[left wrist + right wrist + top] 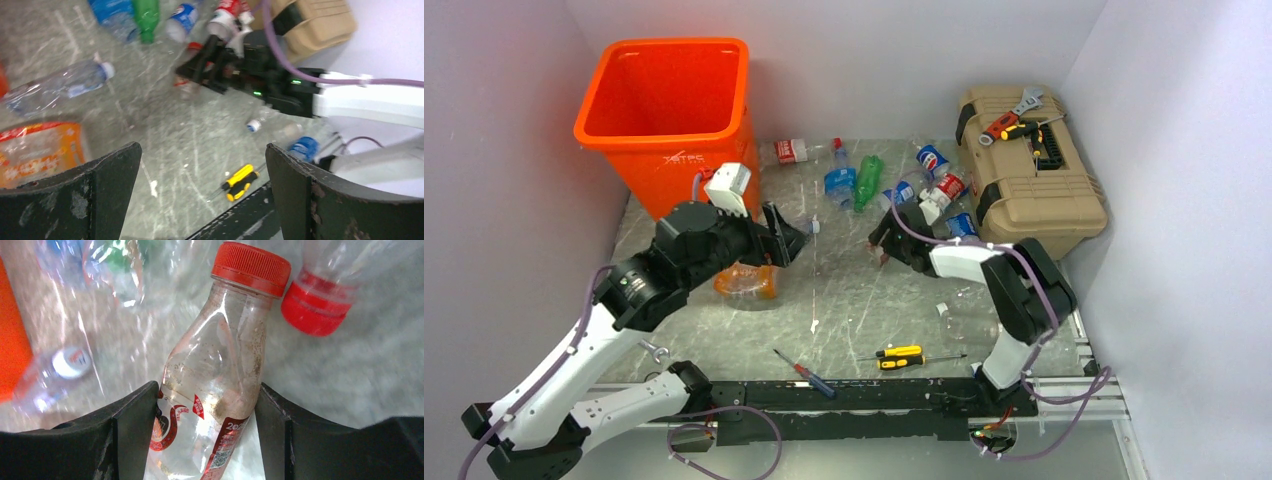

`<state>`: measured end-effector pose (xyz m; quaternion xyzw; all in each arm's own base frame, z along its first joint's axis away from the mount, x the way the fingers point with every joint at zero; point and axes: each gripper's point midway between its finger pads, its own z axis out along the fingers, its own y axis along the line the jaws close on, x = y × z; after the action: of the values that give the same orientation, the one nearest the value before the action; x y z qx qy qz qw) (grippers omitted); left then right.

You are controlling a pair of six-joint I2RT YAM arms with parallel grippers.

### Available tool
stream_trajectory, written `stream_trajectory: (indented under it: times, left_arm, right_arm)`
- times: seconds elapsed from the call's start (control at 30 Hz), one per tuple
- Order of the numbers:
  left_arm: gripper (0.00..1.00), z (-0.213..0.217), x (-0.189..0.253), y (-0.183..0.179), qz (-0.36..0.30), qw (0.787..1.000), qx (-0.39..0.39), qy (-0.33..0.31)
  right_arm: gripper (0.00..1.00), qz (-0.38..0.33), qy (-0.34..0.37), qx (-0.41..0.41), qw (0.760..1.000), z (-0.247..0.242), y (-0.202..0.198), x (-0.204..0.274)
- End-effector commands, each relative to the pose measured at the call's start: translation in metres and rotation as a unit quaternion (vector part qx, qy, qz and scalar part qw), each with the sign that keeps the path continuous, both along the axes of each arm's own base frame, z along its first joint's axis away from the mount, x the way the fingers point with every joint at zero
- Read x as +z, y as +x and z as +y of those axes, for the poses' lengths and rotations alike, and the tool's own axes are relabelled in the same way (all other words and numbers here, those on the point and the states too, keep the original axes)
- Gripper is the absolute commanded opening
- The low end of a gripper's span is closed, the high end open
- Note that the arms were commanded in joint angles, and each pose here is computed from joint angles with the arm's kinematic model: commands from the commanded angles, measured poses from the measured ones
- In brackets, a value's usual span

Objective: Put the plastic bottles in the bin
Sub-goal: Pick up the plastic bottle at the center of the board.

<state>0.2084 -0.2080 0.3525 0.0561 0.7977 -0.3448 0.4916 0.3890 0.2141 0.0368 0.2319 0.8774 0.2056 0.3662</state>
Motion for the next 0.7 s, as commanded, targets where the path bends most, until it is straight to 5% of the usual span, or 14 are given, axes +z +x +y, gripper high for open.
stream_trajectory:
  times: [0.0,0.1,0.27,0.47,0.67]
  left_arm:
    - [0.99,0.023,-0.045,0.018,0.027,0.995,0.074,0.062]
    - [1.00,0.033,-0.079,0.022,0.073,0.986,0.109,0.104]
    - [0.99,0.013,-0.105,0.025,0.085,0.984,0.051,0.148]
    - [0.99,-0.014,-0.130,0.032,0.047,0.984,-0.035,0.171]
    - [0.96,-0.020,-0.135,0.032,0.027,0.985,-0.060,0.162]
  right_arm:
    - [0.47,0.002,-0.045,0.036,0.998,-0.012,-0.043,0.006]
    - [0.47,-0.001,-0.062,0.081,0.995,-0.012,-0.077,0.012]
    - [0.50,0.024,-0.111,0.162,0.980,-0.008,-0.129,0.003]
    - [0.89,0.043,-0.124,0.162,0.978,-0.019,-0.148,-0.001]
    - [0.91,0.059,-0.144,0.184,0.971,-0.015,-0.146,-0.010]
